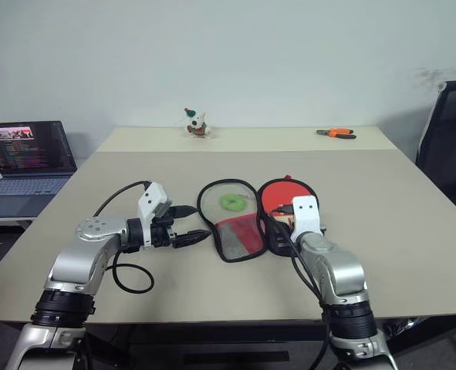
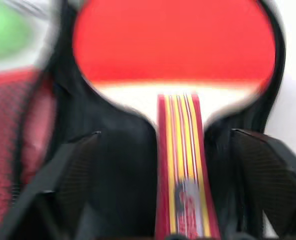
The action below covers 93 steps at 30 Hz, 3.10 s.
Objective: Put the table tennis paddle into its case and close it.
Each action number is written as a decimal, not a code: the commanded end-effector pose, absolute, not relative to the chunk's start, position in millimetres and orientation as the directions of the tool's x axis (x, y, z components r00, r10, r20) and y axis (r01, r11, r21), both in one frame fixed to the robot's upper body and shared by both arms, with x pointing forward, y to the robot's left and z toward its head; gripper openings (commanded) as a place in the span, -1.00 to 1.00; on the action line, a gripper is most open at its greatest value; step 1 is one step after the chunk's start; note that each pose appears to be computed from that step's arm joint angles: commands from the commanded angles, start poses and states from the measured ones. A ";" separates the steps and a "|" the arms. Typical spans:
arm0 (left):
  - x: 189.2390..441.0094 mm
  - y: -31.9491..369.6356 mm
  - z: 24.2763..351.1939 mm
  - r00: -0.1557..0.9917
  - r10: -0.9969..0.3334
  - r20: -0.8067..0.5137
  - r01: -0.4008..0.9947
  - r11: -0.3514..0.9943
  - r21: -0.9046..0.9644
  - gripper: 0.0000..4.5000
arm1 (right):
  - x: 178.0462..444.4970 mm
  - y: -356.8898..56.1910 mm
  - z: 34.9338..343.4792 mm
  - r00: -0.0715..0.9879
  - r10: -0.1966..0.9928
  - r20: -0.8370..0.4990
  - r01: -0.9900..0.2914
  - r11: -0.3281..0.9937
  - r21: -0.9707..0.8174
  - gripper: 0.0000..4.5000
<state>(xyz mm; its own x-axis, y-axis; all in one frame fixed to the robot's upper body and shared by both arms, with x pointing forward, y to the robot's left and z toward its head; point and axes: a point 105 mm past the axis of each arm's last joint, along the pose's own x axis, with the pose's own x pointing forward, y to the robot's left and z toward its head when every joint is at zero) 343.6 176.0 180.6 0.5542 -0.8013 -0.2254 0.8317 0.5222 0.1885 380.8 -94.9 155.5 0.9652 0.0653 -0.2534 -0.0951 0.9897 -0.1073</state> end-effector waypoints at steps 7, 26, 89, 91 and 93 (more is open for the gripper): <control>357.8 204.3 180.3 0.686 -0.697 -0.209 0.727 0.645 0.236 0.86 | 355.1 -100.9 239.5 0.861 0.505 -0.068 -0.508 0.844 -0.171 0.99; 413.2 200.8 130.0 0.710 -0.602 -0.366 0.697 0.675 0.241 -0.99 | 298.0 -133.9 252.1 0.547 0.796 -0.260 -0.830 0.475 -0.293 1.00; 347.6 159.8 216.6 0.529 -0.845 -0.079 0.843 0.514 0.159 -0.99 | 422.6 -187.2 132.3 0.764 0.440 -0.472 -0.460 0.884 0.080 1.00; 347.3 158.8 216.7 0.533 -0.842 -0.078 0.841 0.518 0.160 -0.99 | 423.9 -183.8 126.3 0.752 0.444 -0.487 -0.459 0.883 0.098 1.00; 347.2 158.1 217.0 0.535 -0.841 -0.078 0.839 0.519 0.163 -0.99 | 424.1 -181.9 119.9 0.739 0.443 -0.507 -0.455 0.884 0.109 1.00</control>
